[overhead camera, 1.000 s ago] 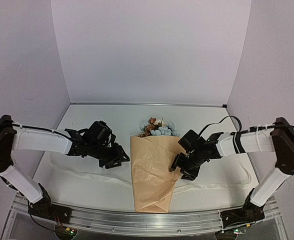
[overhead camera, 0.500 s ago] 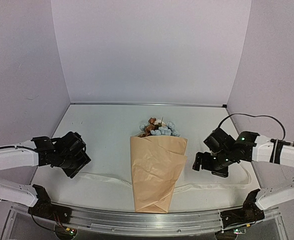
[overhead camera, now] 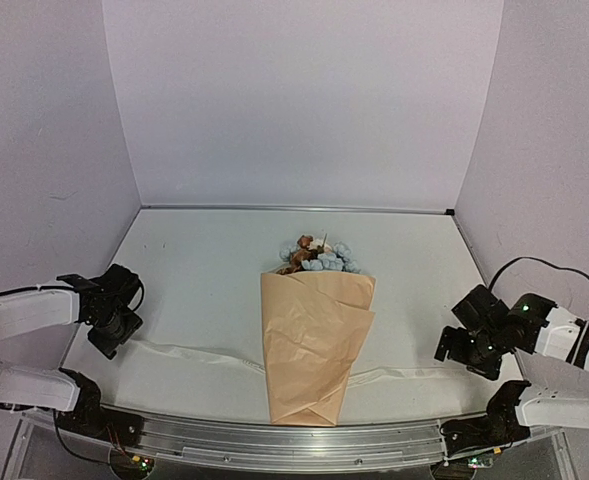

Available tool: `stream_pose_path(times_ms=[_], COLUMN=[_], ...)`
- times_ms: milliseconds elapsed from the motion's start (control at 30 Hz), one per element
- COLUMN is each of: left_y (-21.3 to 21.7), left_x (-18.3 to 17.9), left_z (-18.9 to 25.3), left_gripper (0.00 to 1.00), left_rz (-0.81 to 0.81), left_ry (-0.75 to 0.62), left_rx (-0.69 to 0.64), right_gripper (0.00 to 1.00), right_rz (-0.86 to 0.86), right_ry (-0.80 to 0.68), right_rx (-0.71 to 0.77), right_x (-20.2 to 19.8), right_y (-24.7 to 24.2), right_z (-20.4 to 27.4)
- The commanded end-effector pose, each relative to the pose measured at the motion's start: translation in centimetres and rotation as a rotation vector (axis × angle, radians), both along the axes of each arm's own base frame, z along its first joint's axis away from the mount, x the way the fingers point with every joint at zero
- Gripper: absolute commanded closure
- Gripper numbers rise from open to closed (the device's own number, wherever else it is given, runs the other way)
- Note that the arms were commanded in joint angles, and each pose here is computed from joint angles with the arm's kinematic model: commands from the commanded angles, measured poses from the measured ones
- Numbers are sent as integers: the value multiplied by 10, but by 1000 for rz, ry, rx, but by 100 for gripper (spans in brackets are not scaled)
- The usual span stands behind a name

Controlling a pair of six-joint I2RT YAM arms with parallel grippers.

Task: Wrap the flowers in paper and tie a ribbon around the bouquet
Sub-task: Pick up the left side of the ribbon at the corner of the board.

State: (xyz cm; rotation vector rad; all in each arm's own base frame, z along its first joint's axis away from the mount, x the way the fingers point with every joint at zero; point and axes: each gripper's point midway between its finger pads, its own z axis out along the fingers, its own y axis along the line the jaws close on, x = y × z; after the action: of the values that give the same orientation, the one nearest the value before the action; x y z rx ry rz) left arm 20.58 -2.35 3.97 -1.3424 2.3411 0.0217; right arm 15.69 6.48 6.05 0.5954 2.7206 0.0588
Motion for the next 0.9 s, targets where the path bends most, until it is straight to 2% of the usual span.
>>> stream_pose_path(times_ms=[0, 133, 200, 267, 433, 500, 600, 700, 867], left_y=[13, 23, 27, 30, 28, 27, 25, 24, 19], left_x=[23, 37, 42, 43, 49, 52, 57, 63, 74], left_z=[-4, -15, -21, -26, -28, -27, -23, -16, -3], left_gripper=[32, 38, 44, 54, 89, 98, 100, 100, 100], left_rz=[-35, -46, -53, -57, -83, -101, -127, -148, -189], left_ry=[4, 11, 27, 42, 28, 15, -1, -31, -80], left_rx=[18, 10, 9, 10, 7, 7, 12, 14, 11], right_gripper=[2, 2, 2, 2, 2, 2, 2, 2, 8], right_rz=[-62, -79, -90, -113, -201, -221, -266, -322, -437], right_ry=[54, 67, 76, 84, 70, 61, 97, 142, 182], right_rx=[-27, -37, -42, -49, -69, -89, -73, 5, 58], right_x=[-11, -13, -15, -18, -20, -19, -16, -8, -2], right_y=[-14, -19, -21, -25, -35, -39, -38, -24, -15], right_z=[-8, -11, -12, -13, -17, -16, -17, -24, -35])
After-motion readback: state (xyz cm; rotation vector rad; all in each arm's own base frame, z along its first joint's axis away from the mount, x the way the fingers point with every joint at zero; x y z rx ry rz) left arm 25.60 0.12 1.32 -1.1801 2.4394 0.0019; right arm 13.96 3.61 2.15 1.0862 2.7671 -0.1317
